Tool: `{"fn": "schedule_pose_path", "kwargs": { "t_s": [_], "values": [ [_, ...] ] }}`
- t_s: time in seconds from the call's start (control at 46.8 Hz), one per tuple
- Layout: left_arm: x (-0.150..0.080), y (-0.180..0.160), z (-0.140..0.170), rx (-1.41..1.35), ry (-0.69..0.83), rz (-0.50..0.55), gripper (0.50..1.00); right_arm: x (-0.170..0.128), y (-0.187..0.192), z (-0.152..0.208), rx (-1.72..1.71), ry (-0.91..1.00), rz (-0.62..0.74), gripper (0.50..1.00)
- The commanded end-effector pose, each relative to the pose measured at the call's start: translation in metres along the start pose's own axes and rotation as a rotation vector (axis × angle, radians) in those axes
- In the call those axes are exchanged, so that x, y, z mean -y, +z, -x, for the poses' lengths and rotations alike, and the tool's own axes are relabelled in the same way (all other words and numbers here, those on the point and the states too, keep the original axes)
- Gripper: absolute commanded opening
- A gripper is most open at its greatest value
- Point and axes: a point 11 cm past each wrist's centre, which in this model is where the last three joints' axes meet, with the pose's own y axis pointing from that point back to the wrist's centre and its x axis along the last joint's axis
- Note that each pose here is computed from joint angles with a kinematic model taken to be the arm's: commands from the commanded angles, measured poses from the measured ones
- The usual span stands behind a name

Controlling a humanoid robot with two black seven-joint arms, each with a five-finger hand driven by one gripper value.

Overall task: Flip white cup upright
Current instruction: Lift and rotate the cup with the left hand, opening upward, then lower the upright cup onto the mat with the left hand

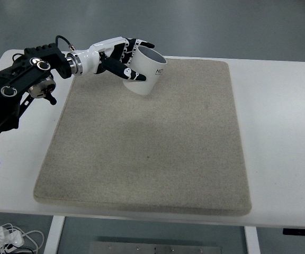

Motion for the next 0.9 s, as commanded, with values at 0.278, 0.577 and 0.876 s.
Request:
{"fn": "schedule_pose_path", "kwargs": {
  "t_s": [0.278, 0.577, 0.876],
  "values": [
    [-0.017, -0.022, -0.003, -0.142, 0.078, 0.187, 0.566, 0.0, 0.0, 0.0, 0.0, 0.0, 0.0, 0.952],
    [-0.031, -0.035, -0.008, -0.161, 0.153, 0.328, 0.563, 0.0, 0.0, 0.0, 0.0, 0.0, 0.0, 0.952],
    [-0.03, -0.076, 0.01, -0.187, 0.226, 0.248, 0.563, 0.0, 0.0, 0.0, 0.0, 0.0, 0.0, 0.952]
  ]
}}
